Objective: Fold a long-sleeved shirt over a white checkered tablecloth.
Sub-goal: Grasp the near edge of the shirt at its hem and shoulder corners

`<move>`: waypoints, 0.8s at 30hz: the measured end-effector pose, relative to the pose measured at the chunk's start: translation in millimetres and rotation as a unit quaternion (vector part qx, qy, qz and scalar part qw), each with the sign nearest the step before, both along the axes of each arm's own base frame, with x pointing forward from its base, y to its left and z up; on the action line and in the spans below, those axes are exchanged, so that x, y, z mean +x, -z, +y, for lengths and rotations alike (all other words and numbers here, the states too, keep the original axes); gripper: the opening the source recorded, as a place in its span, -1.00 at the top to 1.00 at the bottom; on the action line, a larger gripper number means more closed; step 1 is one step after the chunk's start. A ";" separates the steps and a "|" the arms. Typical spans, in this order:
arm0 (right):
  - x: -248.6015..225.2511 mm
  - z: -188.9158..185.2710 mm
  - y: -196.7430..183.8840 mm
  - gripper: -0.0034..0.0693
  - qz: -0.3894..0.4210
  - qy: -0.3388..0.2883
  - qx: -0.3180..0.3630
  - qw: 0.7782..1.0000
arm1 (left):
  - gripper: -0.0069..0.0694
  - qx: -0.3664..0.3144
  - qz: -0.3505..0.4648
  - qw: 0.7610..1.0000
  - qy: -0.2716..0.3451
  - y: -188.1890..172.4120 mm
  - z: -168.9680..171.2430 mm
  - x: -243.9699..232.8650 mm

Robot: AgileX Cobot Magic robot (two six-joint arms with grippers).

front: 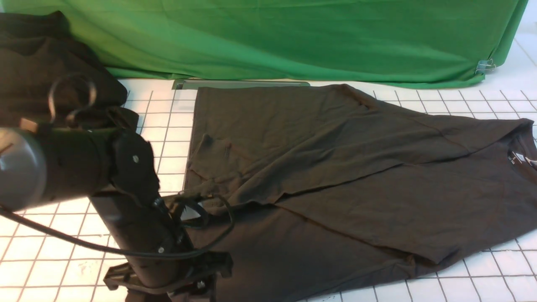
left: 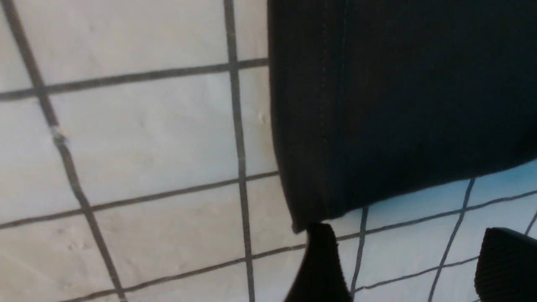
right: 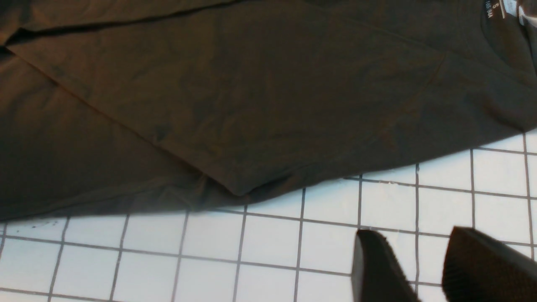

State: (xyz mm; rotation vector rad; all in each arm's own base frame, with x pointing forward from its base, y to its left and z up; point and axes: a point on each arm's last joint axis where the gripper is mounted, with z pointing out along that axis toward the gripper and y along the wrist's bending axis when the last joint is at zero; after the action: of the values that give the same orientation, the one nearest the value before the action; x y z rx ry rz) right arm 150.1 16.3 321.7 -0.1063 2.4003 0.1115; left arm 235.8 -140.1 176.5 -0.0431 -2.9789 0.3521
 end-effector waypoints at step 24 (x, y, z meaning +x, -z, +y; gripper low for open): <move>0.6 0.2 -0.6 0.24 -0.004 0.000 0.001 1.000 | 0.52 0.038 -0.009 0.998 -0.040 18.7 -5.5 6.2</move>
State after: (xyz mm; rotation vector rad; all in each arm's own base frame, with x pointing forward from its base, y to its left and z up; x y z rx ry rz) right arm 150.7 16.5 322.3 -0.1058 2.3914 0.1127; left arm 242.0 -145.6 157.7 0.0814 -3.0144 0.2488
